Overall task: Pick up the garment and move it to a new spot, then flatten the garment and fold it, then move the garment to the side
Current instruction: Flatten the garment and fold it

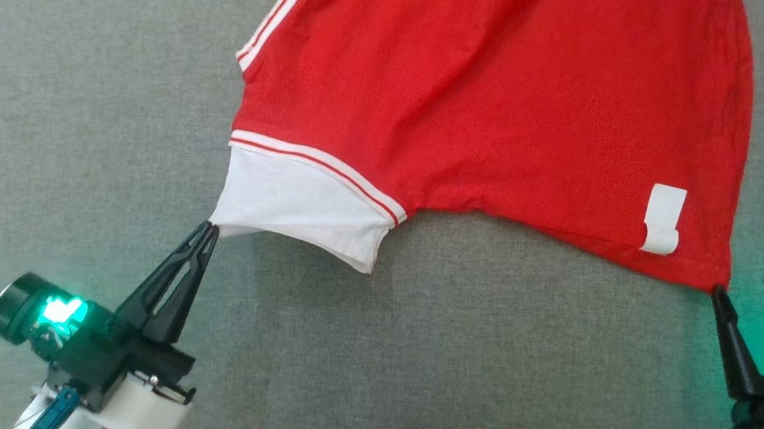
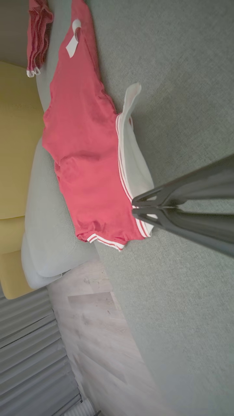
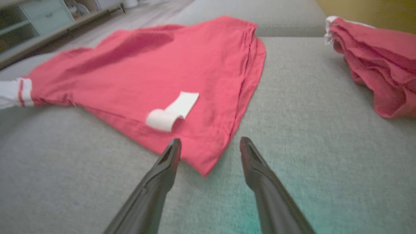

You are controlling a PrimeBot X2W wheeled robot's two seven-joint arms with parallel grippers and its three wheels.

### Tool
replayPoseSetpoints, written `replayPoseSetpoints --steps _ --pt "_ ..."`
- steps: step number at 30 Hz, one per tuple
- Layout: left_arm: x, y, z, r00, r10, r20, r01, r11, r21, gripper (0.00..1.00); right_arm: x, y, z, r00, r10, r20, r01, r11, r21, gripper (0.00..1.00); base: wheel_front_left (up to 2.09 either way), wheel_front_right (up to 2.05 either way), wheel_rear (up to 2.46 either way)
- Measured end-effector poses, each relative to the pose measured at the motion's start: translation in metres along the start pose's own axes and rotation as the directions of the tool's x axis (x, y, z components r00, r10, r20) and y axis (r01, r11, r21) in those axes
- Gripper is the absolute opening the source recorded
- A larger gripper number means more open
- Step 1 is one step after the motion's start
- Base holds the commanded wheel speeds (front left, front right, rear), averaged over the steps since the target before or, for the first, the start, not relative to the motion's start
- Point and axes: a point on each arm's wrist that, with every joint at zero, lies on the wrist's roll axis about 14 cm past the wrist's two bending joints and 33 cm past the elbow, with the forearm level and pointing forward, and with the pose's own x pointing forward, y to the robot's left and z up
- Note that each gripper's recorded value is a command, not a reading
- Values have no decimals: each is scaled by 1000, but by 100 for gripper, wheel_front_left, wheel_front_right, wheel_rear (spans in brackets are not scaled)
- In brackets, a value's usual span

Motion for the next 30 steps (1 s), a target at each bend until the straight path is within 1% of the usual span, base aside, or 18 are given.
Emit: replayPoseSetpoints --steps 3,7,12,16,17,18,19,20,21,23,24,26,27,30 --pt "-2 3 3 1000 11 17 -11 1000 7 0 -1 1 7 1000 11 14 -12 998 61 100 0 0 0" --pt "-1 4 9 999 9 47 -10 1000 14 0 1 5 -2 998 32 -48 -23 983 184 100 0 0 0" --pt "-1 14 16 997 33 76 -35 999 33 0 8 8 -8 995 53 -82 -30 966 256 100 0 0 0" --pt "0 18 17 996 39 84 -43 998 41 0 13 8 -12 993 61 -99 -30 956 292 100 0 0 0" --pt "0 19 17 996 38 84 -42 998 42 0 13 9 -14 992 64 -106 -30 955 296 97 0 0 0" --pt "0 20 17 995 41 86 -45 998 44 0 13 9 -16 991 69 -112 -32 954 299 89 0 0 0" --pt "0 20 17 995 41 86 -45 998 44 0 13 9 -16 991 69 -112 -32 954 299 77 0 0 0" --pt "0 21 18 995 43 89 -47 998 44 0 14 10 -18 990 74 -121 -35 954 299 71 0 0 0" --pt "1 21 18 995 42 90 -46 998 45 0 14 11 -20 989 77 -127 -36 953 300 53 0 0 0" --pt "1 20 17 995 40 89 -44 998 42 0 16 12 -21 988 84 -126 -42 952 304 42 0 0 0" --pt "1 21 16 995 40 89 -44 998 43 0 16 13 -21 988 87 -126 -45 952 304 33 0 0 0" --pt "1 21 17 995 39 93 -44 998 45 0 16 12 -21 988 89 -126 -47 952 303 8 0 0 0" --pt "2 21 17 995 36 94 -41 998 46 0 17 12 -20 989 89 -122 -49 952 301 0 0 0 0" --pt "3 23 18 994 40 100 -45 998 46 0 19 10 -15 991 86 -100 -53 954 294 0 0 0 0"
